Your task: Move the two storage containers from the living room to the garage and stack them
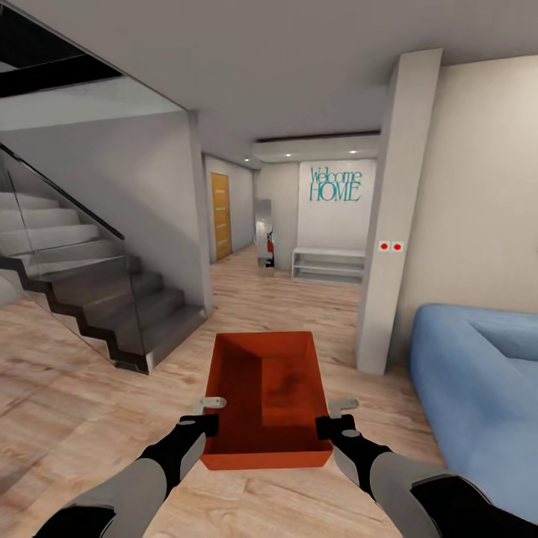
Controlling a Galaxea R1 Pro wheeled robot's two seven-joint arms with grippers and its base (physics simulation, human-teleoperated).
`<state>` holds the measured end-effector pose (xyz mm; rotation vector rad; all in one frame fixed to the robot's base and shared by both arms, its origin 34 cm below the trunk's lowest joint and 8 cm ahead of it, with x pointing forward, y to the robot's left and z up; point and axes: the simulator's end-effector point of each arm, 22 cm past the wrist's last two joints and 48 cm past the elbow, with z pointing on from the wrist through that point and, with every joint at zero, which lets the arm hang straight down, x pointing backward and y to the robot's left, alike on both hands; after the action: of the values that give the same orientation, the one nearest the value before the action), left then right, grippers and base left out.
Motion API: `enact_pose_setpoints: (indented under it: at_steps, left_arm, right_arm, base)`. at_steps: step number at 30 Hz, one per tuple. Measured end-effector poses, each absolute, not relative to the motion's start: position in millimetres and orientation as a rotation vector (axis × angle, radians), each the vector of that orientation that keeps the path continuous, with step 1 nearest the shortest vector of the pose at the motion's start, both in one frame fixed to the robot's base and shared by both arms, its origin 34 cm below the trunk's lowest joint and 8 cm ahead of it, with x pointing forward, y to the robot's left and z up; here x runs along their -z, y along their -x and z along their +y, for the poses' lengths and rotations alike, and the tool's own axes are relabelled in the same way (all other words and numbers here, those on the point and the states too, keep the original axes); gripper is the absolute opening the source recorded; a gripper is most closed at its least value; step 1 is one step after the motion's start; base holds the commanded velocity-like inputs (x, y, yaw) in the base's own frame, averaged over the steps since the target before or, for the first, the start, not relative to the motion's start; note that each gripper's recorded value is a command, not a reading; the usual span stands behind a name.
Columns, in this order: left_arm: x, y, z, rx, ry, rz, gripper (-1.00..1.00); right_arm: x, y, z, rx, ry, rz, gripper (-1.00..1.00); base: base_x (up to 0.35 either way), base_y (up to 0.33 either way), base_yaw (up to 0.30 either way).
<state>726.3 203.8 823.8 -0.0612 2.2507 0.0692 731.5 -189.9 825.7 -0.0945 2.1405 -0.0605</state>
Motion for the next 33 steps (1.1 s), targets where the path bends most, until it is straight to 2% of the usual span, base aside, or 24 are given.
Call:
enact_pose_setpoints:
  at_steps: [33]
  left_arm:
    - [-823.7, -726.2, 203.5, -0.069, 0.061, 2.251, -1.0]
  right_arm:
    - [-825.6, -731.4, -190.2, 0.06, 0.094, 2.141, -1.0]
  base:
    - [0.324, 0.0, 0.0]
